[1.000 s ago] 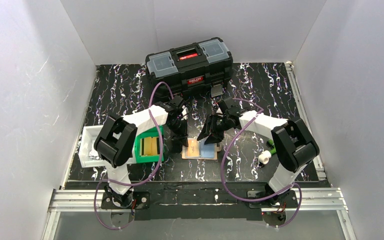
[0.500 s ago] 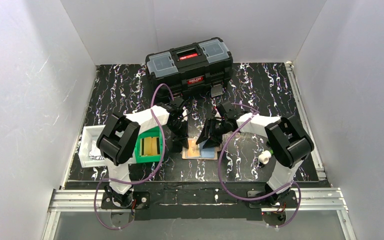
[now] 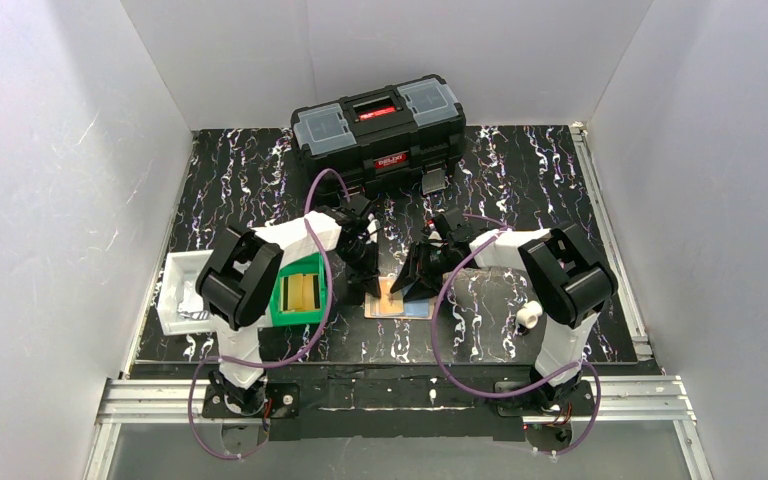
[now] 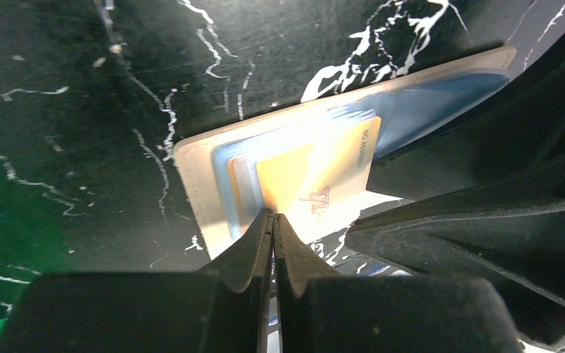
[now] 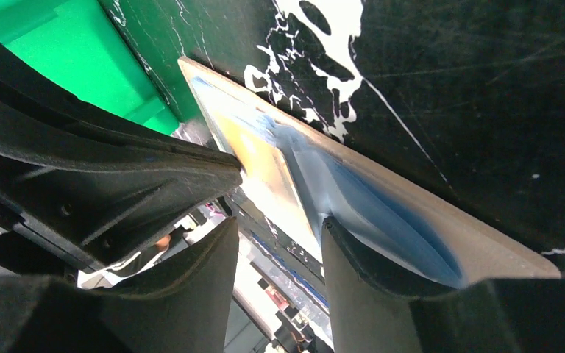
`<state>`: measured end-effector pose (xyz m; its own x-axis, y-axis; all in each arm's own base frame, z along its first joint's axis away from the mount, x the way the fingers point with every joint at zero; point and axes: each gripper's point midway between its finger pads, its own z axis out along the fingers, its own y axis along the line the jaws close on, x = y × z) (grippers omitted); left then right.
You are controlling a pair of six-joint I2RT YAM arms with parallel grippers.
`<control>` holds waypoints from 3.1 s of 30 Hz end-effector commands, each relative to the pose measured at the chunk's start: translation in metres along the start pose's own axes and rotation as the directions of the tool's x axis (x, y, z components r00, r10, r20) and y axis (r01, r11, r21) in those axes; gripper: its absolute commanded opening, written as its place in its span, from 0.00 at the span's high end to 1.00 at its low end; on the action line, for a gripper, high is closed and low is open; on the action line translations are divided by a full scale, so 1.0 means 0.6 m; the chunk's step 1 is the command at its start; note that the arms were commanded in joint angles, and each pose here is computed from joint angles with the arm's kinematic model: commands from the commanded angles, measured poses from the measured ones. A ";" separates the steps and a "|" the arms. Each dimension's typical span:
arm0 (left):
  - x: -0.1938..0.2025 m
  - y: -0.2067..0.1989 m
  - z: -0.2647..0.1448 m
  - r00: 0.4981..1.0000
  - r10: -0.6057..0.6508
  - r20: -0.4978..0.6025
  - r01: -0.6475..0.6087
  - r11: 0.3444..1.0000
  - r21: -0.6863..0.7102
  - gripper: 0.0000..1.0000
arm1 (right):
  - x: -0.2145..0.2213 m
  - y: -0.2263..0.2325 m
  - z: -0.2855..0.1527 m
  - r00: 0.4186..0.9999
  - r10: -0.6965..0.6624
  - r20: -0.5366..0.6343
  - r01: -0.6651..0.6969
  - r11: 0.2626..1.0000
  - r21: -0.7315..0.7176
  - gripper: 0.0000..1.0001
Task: Take the credit cards out of the card holder
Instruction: Remove the credit card from the card holder.
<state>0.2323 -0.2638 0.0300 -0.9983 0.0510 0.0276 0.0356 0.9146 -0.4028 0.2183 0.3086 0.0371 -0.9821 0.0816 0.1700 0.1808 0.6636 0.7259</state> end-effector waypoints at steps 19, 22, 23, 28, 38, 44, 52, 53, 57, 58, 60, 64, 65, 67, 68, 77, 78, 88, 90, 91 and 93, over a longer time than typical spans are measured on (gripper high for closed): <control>0.029 0.040 0.053 0.994 -0.093 -0.055 0.084 0.985 -0.154 1.00 | 0.007 -0.011 -0.009 0.999 -0.025 0.039 0.032 0.985 -0.171 0.55; 0.030 0.048 0.055 0.993 -0.102 -0.056 0.091 0.981 -0.171 1.00 | 0.005 -0.010 -0.008 0.999 -0.025 0.049 0.035 0.975 -0.220 0.60; 0.031 0.050 0.055 0.993 -0.104 -0.056 0.093 0.980 -0.177 1.00 | 0.005 -0.011 -0.008 0.999 -0.020 0.049 0.031 0.971 -0.235 0.61; 0.036 0.061 0.056 0.992 -0.114 -0.058 0.101 0.976 -0.191 1.00 | 0.002 -0.006 -0.008 0.998 0.008 0.057 0.010 0.947 -0.321 0.66; 0.044 0.073 0.057 0.991 -0.120 -0.067 0.104 0.974 -0.202 1.00 | -0.001 -0.009 -0.004 0.997 0.032 0.067 -0.005 0.929 -0.370 0.74; 0.046 0.082 0.057 0.990 -0.125 -0.064 0.108 0.970 -0.216 1.00 | -0.005 -0.022 -0.006 0.995 0.056 0.086 -0.021 0.934 -0.356 0.80; 0.049 0.104 0.054 0.988 -0.144 -0.061 0.125 0.961 -0.246 1.00 | -0.008 -0.039 -0.014 0.991 0.069 0.113 -0.027 0.943 -0.333 0.85; 0.049 0.108 0.054 0.987 -0.146 -0.061 0.127 0.960 -0.249 1.00 | -0.009 -0.042 -0.014 0.991 0.073 0.116 -0.031 0.944 -0.330 0.85; 0.048 0.113 0.052 0.987 -0.146 -0.060 0.127 0.959 -0.252 1.00 | -0.010 -0.048 -0.016 0.990 0.078 0.119 -0.036 0.946 -0.323 0.87; 0.048 0.114 0.052 0.988 -0.146 -0.060 0.126 0.959 -0.255 1.00 | -0.010 -0.048 -0.016 0.990 0.079 0.120 -0.037 0.946 -0.322 0.88; 0.048 0.115 0.052 0.987 -0.148 -0.061 0.128 0.958 -0.257 1.00 | -0.011 -0.050 -0.017 0.989 0.080 0.123 -0.037 0.948 -0.316 0.88; 0.049 0.120 0.053 0.986 -0.153 -0.059 0.132 0.956 -0.264 1.00 | -0.012 -0.058 -0.019 0.988 0.082 0.134 -0.038 0.954 -0.299 0.88; 0.049 0.120 0.053 0.986 -0.155 -0.060 0.134 0.955 -0.265 1.00 | -0.012 -0.059 -0.020 0.987 0.082 0.136 -0.038 0.955 -0.295 0.88; 0.049 0.120 0.053 0.986 -0.153 -0.062 0.132 0.956 -0.263 1.00 | -0.011 -0.058 -0.020 0.989 0.073 0.130 -0.031 0.955 -0.296 0.82; 0.049 0.119 0.054 0.986 -0.153 -0.064 0.132 0.956 -0.261 1.00 | -0.011 -0.056 -0.019 0.990 0.068 0.122 -0.029 0.954 -0.298 0.78; 0.046 0.112 0.058 0.986 -0.150 -0.077 0.127 0.961 -0.245 1.00 | -0.010 -0.051 -0.007 0.996 0.052 0.076 -0.027 0.954 -0.300 0.70; 0.047 0.113 0.058 0.985 -0.151 -0.080 0.128 0.961 -0.246 1.00 | -0.010 -0.051 -0.006 0.996 0.052 0.073 -0.028 0.954 -0.298 0.72; 0.052 0.123 0.058 0.984 -0.158 -0.082 0.130 0.952 -0.278 1.00 | -0.011 -0.068 -0.009 0.995 0.039 0.095 -0.015 0.970 -0.244 0.97; 0.052 0.128 0.056 0.984 -0.160 -0.078 0.131 0.948 -0.290 1.00 | -0.011 -0.071 -0.014 0.993 0.039 0.107 -0.013 0.972 -0.234 0.99; 0.052 0.128 0.056 0.984 -0.161 -0.075 0.133 0.947 -0.293 1.00 | -0.012 -0.071 -0.019 0.993 0.039 0.116 -0.012 0.973 -0.230 0.99; 0.054 0.131 0.056 0.983 -0.166 -0.074 0.137 0.944 -0.300 1.00 | -0.013 -0.075 -0.027 0.990 0.035 0.133 -0.006 0.977 -0.214 0.99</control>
<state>0.2299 -0.2710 0.0230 -0.9932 -0.0473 0.1066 -0.0892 0.8969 -0.4332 0.2261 0.2818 0.0237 -0.9828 0.1689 0.0749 0.1405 0.4199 0.8966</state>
